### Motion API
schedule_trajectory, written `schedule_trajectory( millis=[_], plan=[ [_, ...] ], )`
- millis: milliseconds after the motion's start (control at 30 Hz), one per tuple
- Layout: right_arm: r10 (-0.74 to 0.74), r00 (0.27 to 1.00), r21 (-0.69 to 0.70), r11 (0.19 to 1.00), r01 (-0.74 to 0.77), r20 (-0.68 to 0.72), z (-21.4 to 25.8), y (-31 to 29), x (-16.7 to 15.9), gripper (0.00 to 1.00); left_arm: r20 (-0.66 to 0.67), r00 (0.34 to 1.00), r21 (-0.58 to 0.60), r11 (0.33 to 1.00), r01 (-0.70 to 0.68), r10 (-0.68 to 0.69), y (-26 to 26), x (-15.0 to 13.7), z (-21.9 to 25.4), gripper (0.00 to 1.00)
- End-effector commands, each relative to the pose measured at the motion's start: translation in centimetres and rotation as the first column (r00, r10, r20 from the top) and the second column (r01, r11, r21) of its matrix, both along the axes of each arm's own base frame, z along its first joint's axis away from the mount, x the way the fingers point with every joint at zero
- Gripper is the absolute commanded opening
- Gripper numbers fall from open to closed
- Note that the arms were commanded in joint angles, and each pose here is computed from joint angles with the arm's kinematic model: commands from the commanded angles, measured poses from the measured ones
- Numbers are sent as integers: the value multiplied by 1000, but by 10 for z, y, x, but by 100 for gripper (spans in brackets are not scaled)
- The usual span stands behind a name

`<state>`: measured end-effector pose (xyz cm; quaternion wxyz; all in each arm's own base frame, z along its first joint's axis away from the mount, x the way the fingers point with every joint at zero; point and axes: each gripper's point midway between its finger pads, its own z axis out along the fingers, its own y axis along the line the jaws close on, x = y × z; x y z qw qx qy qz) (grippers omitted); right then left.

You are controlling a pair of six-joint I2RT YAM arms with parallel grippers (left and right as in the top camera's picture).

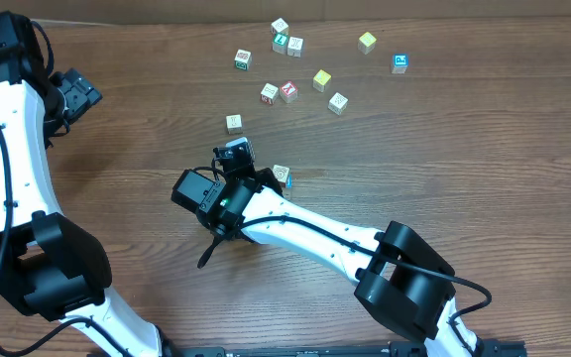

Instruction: Form a tower

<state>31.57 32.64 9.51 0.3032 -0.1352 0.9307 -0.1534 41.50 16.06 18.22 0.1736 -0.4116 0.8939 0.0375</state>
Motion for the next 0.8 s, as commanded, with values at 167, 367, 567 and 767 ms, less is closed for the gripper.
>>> schedule_trajectory(
  millis=[167, 367, 567, 767],
  plan=[
    [-4, 1000, -3, 1000, 4, 23, 10, -2, 3, 7, 1, 1000, 8, 1000, 10, -10, -2, 1, 1, 100],
    [-4, 1000, -9, 1000, 4, 20, 10, -4, 3, 7, 1, 1000, 8, 1000, 10, -10, -2, 1, 1, 100],
    [-4, 1000, -17, 1000, 4, 14, 10, -5, 2, 7, 1, 1000, 8, 1000, 10, -10, -2, 1, 1, 100],
    [-4, 1000, -27, 1000, 4, 9, 9, -7, 0, 7, 1, 1000, 8, 1000, 10, -10, -2, 1, 1, 100]
  ],
)
